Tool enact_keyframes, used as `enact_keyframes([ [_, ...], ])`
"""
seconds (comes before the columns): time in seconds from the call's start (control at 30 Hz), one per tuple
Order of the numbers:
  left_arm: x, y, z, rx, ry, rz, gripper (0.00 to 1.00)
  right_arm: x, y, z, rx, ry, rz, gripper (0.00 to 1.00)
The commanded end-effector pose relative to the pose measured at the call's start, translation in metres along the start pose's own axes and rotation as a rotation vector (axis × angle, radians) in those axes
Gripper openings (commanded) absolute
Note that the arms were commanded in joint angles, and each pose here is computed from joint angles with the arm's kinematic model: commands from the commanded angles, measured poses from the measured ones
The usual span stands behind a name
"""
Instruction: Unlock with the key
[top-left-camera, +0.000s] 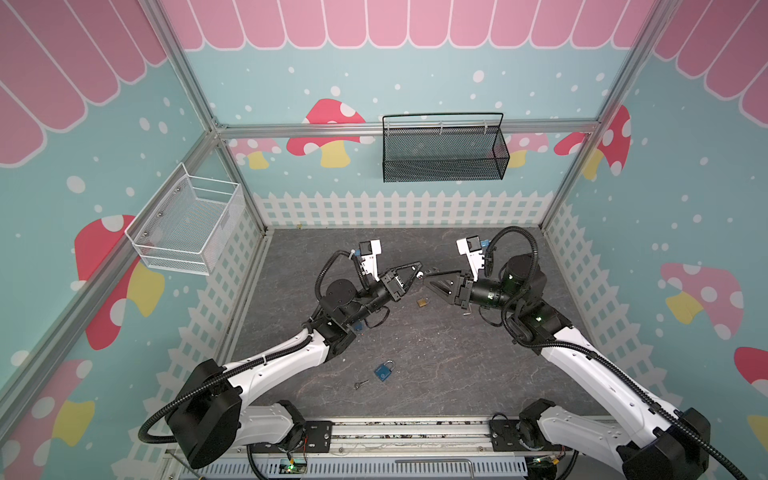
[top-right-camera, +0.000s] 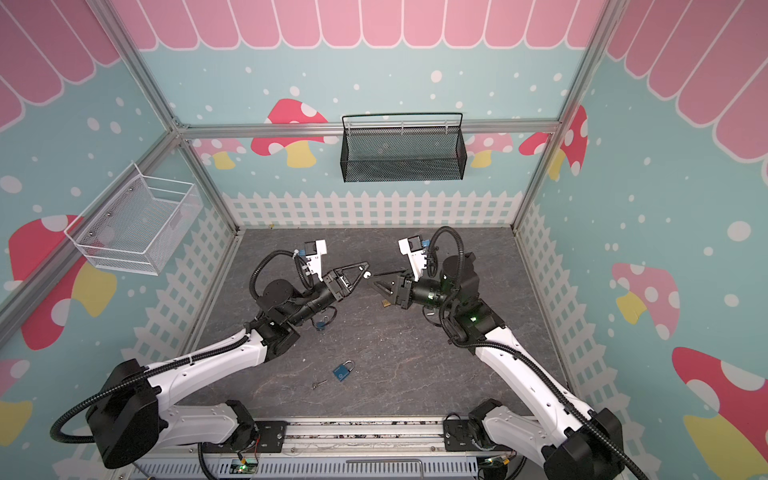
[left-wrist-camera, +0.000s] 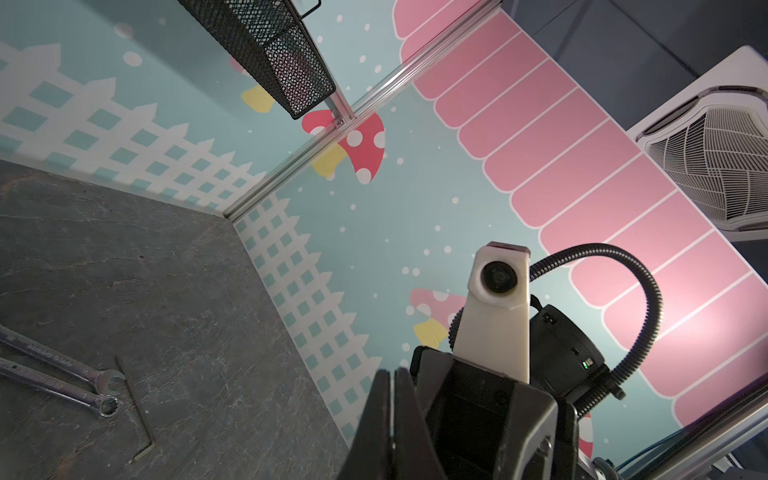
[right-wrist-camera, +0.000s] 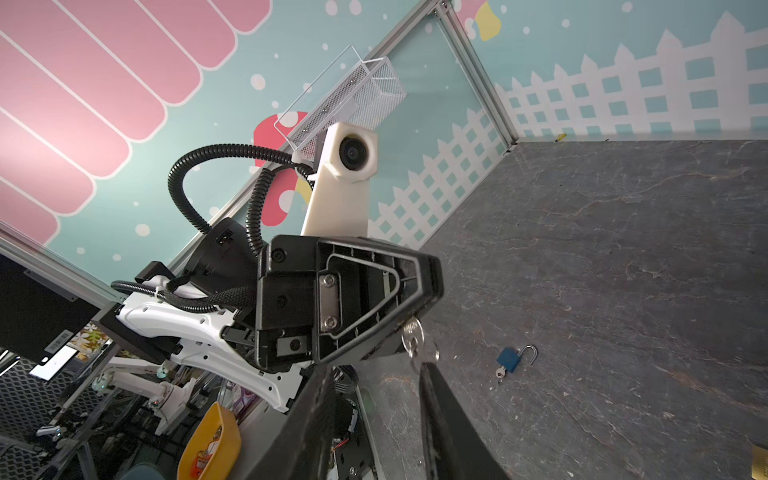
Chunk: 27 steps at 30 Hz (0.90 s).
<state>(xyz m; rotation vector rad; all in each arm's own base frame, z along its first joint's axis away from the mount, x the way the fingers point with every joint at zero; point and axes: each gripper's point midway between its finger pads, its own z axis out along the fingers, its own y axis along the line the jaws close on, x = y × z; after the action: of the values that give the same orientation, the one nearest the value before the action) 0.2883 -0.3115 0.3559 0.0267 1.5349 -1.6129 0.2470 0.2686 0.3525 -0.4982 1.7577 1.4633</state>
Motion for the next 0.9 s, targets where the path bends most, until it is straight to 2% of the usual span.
enact_keyframes([
  [0.0,-0.001,-0.015,0.000,0.051,0.000,0.008,0.00,-0.003,0.010,0.002,-0.092,-0.005,0.043,0.36],
  [0.27,0.000,-0.019,0.002,0.058,0.003,0.017,0.00,-0.007,0.010,0.007,-0.115,-0.003,0.058,0.30],
  [0.63,-0.001,-0.023,0.002,0.062,-0.002,0.022,0.00,-0.002,-0.008,0.014,-0.080,0.008,0.095,0.28],
  [0.87,-0.001,-0.025,0.003,0.065,0.000,0.022,0.00,-0.001,-0.012,0.016,-0.077,0.008,0.094,0.22],
])
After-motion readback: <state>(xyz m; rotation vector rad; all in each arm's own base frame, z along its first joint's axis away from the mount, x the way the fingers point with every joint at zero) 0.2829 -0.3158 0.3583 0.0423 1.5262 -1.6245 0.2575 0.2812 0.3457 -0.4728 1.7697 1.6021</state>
